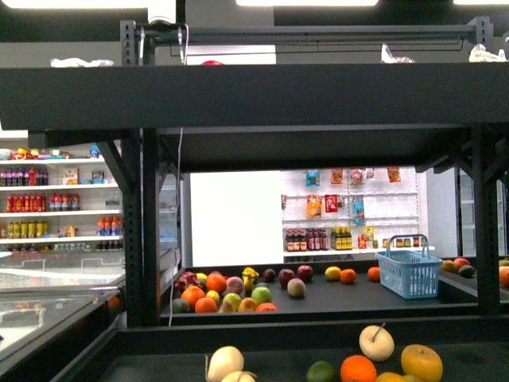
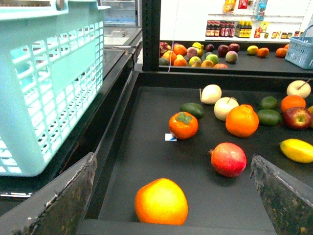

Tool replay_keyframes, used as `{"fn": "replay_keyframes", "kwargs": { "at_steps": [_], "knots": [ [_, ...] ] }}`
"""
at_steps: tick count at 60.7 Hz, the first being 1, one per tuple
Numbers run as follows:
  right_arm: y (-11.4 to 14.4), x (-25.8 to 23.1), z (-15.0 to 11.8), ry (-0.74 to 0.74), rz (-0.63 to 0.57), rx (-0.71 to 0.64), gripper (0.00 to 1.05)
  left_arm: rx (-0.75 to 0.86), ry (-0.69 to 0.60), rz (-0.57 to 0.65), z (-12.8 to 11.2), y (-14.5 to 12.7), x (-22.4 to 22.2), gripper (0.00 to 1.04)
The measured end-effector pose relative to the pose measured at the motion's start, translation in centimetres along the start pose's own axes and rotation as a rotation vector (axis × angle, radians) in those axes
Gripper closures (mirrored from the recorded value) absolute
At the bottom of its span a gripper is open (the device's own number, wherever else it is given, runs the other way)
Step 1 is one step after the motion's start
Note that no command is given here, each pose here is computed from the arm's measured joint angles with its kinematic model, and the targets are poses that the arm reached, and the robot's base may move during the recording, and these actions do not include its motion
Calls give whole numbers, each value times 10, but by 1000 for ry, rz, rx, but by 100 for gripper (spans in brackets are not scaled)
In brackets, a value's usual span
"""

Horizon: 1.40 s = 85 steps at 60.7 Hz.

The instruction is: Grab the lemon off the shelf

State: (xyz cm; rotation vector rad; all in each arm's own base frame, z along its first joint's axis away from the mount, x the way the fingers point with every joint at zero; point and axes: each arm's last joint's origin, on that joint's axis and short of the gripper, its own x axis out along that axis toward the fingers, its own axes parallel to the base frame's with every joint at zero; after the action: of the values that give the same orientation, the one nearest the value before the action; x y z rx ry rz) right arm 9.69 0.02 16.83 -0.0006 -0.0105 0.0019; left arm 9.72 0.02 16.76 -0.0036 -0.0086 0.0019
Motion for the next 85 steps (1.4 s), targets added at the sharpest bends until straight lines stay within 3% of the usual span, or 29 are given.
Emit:
{"fn": "replay_keyframes", "kwargs": {
  "at_steps": [40, 49, 57, 67, 70, 85],
  "knots": [
    [0, 0, 0, 0, 0, 0, 7, 0, 0, -1, 0, 0, 0, 8],
    [0, 0, 0, 0, 0, 0, 7, -289, 95, -53, 3, 3, 9, 8],
    [0, 0, 0, 0, 0, 0, 7, -466, 97, -79, 41, 11, 29, 8],
    [0, 0, 0, 0, 0, 0, 7, -675, 82, -79, 91, 46, 66, 8],
    [0, 0, 0, 0, 0, 0, 7, -764, 75, -70, 102, 67, 82, 8],
    [0, 0, 0, 0, 0, 0, 7, -1117, 108, 73, 101, 154, 141, 8]
  ]
}}
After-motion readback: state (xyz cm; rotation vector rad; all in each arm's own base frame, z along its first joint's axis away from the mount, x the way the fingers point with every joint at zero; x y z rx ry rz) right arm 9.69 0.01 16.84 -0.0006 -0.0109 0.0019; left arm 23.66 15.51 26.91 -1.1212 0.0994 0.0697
